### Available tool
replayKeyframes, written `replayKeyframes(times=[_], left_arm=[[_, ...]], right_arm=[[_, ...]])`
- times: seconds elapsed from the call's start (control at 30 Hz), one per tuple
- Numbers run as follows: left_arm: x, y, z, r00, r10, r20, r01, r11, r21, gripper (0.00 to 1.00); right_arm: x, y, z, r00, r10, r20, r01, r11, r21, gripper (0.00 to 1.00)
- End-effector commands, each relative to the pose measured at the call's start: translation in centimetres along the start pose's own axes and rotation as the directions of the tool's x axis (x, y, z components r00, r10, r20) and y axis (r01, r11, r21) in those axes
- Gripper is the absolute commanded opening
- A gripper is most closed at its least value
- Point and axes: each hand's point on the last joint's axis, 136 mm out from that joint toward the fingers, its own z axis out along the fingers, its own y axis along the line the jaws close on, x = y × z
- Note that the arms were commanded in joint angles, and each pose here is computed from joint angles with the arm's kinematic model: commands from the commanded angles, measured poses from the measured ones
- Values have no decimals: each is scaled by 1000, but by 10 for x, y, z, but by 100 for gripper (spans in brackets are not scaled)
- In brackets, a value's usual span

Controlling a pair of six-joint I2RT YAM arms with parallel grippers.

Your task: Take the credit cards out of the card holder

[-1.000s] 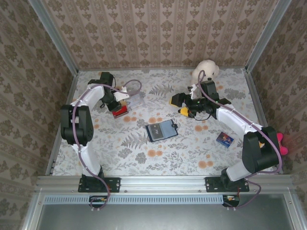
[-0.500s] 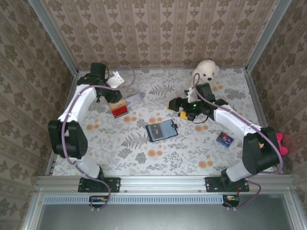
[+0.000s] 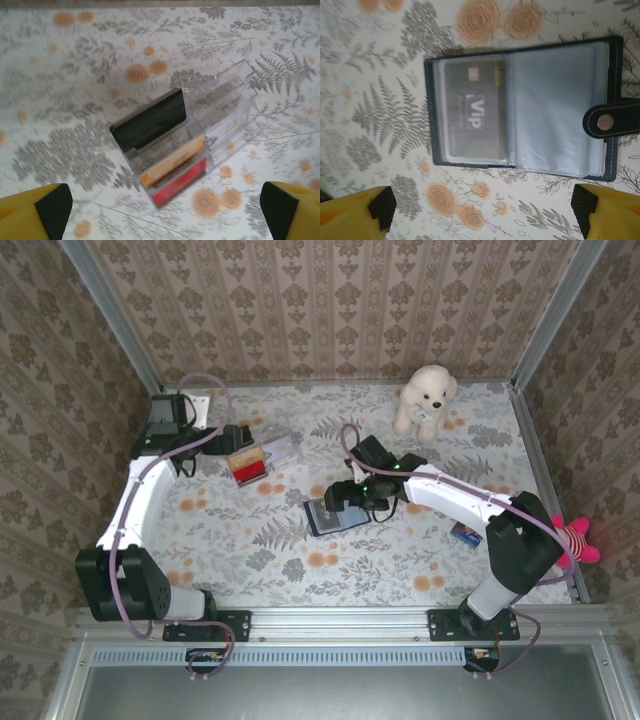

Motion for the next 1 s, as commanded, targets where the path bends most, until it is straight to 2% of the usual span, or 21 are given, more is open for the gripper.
replayKeyframes(times=[0.0, 0.2, 0.4, 0.53, 0.67, 0.8, 0.97], left_arm=[[0, -24, -16, 977, -205, 59, 196, 971, 136, 100], [29, -34, -34, 930, -356, 88, 336, 923, 186, 100], [60, -49, -37, 885, -466, -23, 460, 863, 210, 100], [81, -69, -27, 900, -424, -99, 435, 879, 196, 99], [96, -96, -14, 892, -408, -193, 446, 866, 228, 96], [111, -127, -1, 883, -381, -275, 447, 862, 240, 90], [132, -166, 16, 859, -347, -377, 456, 854, 251, 77]], right_arm=[[-2, -7, 4, 1000, -10, 8, 10, 997, 82, 93], [-11, -7, 19, 999, 47, 11, -48, 994, 94, 94], [-21, -12, 40, 995, 99, 14, -100, 987, 128, 94], [-16, -20, 50, 991, 136, -5, -133, 978, 162, 93], [-3, -22, 56, 985, 169, -43, -161, 975, 152, 93], [9, -24, 64, 972, 223, -73, -212, 968, 137, 90], [26, -24, 70, 949, 299, -99, -286, 950, 122, 88]])
